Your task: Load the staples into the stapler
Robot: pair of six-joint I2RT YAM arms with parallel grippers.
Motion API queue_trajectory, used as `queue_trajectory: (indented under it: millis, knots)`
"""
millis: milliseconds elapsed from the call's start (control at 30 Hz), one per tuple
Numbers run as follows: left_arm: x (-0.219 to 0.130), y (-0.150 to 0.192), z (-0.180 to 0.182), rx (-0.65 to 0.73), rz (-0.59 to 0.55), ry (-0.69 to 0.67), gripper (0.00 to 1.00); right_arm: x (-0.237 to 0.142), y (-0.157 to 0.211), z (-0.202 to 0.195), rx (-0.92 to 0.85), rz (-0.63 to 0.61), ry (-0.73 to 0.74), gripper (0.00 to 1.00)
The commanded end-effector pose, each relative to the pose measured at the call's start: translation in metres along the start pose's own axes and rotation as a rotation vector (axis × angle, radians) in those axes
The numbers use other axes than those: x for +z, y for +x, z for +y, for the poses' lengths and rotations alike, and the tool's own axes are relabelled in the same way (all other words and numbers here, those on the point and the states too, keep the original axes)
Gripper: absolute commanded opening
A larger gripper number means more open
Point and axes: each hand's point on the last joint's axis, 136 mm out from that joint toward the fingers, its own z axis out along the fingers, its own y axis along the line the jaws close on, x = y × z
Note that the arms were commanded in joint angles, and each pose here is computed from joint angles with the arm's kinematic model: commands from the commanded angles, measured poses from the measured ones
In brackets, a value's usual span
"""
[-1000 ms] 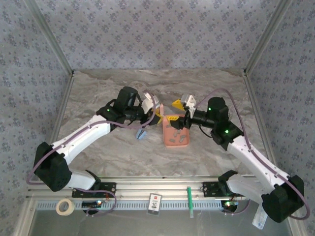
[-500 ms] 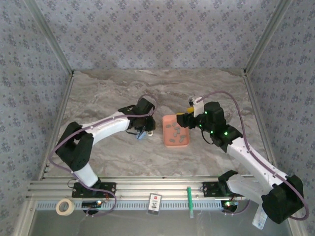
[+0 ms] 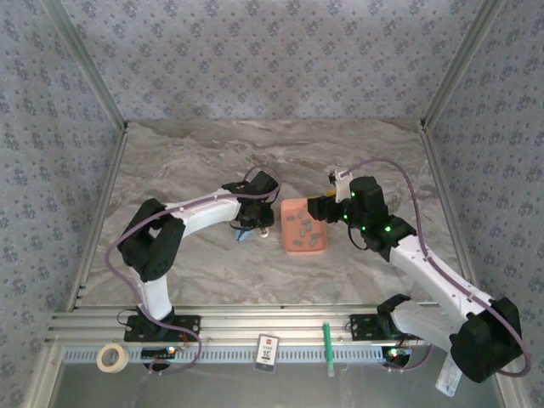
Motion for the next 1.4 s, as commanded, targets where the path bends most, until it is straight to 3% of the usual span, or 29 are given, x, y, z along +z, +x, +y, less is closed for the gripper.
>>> queue_trajectory:
  millis: [0,400,733,933,1200,1367]
  knots:
    - [0.001,0.000,-0.002,-0.007,0.004,-0.027,0.09,0.002,0.005,-0.005,0.020,0.015,0.014,0.66]
    - [0.014,0.014,0.007,0.008,0.068,-0.073,0.18,0.003,0.005,-0.008,0.019,0.018,0.013,0.66]
    - [0.005,0.013,0.002,0.009,0.072,-0.051,0.43,0.004,0.002,-0.007,0.019,0.014,0.005,0.66]
    - [-0.013,0.008,-0.003,0.014,0.052,-0.027,0.45,0.003,-0.002,-0.005,0.011,0.012,-0.001,0.66]
    - [-0.076,-0.009,0.000,0.048,-0.058,-0.001,0.47,0.003,-0.003,-0.002,0.009,0.017,-0.021,0.66]
    - [-0.076,-0.001,0.025,0.085,-0.024,-0.012,0.50,0.006,-0.001,0.003,0.003,0.031,-0.043,0.66]
